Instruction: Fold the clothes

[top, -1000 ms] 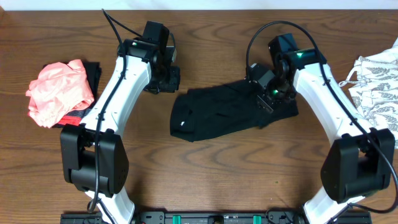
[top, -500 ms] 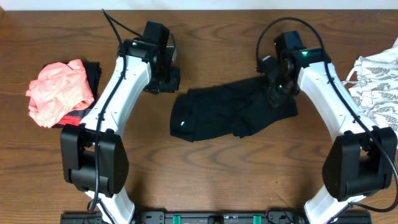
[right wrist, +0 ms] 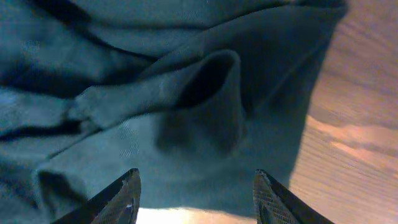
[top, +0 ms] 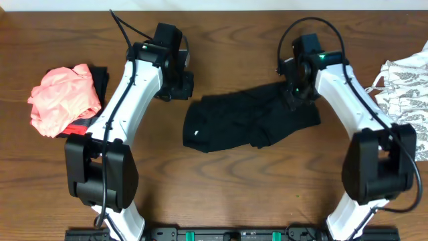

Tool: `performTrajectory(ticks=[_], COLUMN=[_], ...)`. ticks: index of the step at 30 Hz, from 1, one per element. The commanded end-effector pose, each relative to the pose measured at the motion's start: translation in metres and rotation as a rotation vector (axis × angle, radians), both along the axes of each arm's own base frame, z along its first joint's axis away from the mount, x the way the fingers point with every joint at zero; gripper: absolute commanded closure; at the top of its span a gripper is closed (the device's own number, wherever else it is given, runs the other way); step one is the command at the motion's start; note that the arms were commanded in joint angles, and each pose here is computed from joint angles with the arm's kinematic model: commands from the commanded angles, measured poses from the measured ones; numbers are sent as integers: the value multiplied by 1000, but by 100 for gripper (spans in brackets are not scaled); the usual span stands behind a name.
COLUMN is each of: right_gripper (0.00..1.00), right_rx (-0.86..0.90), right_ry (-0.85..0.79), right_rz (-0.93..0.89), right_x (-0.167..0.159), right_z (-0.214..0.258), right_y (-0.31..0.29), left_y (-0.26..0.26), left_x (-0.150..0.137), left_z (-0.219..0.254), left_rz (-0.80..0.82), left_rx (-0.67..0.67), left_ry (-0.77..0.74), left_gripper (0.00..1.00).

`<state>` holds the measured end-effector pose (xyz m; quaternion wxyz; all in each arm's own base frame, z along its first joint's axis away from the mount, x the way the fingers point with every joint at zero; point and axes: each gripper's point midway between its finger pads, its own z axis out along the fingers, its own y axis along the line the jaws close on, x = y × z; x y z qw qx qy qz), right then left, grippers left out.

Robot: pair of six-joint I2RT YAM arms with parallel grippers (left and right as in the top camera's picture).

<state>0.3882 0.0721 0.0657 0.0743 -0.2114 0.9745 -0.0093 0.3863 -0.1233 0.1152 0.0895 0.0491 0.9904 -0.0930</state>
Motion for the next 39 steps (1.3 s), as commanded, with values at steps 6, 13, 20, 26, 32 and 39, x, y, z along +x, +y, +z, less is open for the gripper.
performTrajectory(ticks=[6,13,20,26,32,39], right_gripper=[57,99,99,99,99,51], right_rx=[36,56,140,176,259,244], right_ry=[32,-49,-145,-180,-166,-91], right_rz=[28,63,254,336,379,370], right_x=[4,22,36,36,28,10], right_z=[-28,-10,22,26,28,11], right_y=[15,32,83,111,131,123], left_y=[2,2,2,2,3,3], left_x=[0,0,0,-1,-2,-2], left_z=[-3,-3,-3,-4,-6,-6], left_rz=[-8,-8,-8,-8,-8,-8], left_rx=[18,18,18,19,20,20], left_ry=[3,2,2,6,12,9], left_gripper=[76,76,75,75,75,76])
